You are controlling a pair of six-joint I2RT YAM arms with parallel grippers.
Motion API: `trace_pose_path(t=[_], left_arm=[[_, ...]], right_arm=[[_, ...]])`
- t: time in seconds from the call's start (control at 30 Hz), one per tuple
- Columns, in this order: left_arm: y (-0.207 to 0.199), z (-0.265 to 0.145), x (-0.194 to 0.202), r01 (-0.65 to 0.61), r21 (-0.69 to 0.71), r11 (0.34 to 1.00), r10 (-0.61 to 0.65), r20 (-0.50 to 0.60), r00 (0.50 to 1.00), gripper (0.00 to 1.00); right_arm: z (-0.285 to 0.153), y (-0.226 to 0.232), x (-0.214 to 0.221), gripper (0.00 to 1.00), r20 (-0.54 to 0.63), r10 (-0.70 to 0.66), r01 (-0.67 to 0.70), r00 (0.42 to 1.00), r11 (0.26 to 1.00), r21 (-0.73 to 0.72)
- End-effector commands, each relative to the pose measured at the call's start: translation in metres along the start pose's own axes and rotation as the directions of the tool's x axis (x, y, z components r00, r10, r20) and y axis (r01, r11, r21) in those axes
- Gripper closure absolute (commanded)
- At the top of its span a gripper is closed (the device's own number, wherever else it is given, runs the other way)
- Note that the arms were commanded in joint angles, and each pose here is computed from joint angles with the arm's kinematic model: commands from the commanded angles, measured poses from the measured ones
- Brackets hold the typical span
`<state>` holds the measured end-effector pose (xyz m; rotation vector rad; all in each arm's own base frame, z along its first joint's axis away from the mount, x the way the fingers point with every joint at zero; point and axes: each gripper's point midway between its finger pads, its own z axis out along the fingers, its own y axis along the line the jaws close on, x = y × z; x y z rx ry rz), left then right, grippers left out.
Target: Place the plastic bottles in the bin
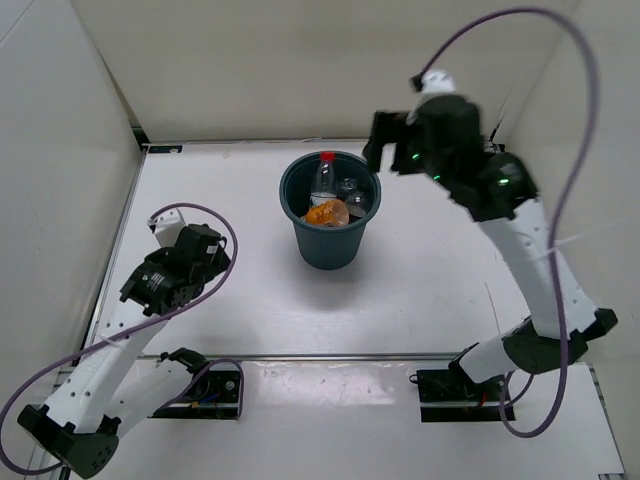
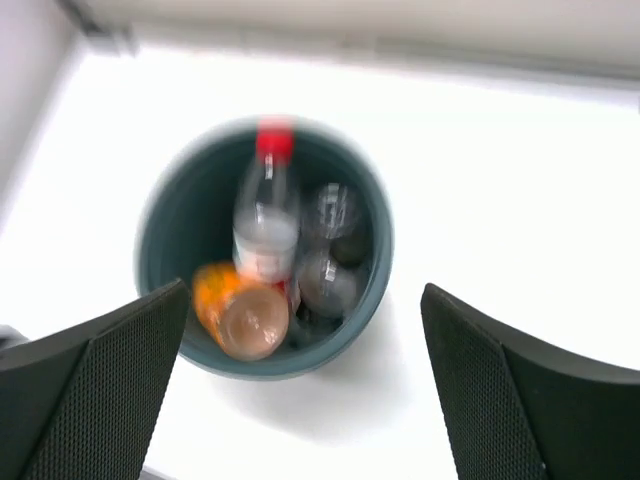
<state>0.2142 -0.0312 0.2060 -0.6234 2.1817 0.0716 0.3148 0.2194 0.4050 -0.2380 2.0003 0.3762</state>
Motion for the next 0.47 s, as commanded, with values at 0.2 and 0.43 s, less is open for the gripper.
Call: trace_pose_path(t=[0.2, 0.43], left_arm=[[-0.004, 0.02, -0.004, 0.006, -0.096, 0.995, -0.004, 0.018, 1.0, 0.0], [0.001, 0.018, -0.018, -0.02, -0.143, 0.989, 0.029, 0.059, 0.998, 0.0]], right_arm=[[-0.02, -0.026, 0.024, 0.0, -0.359, 0.276, -0.357, 0.892, 0.916, -0.182], [-0.03, -0.053, 0.036, 0.0, -0.295, 0.35, -0.417, 0.889, 0.884, -0.21]])
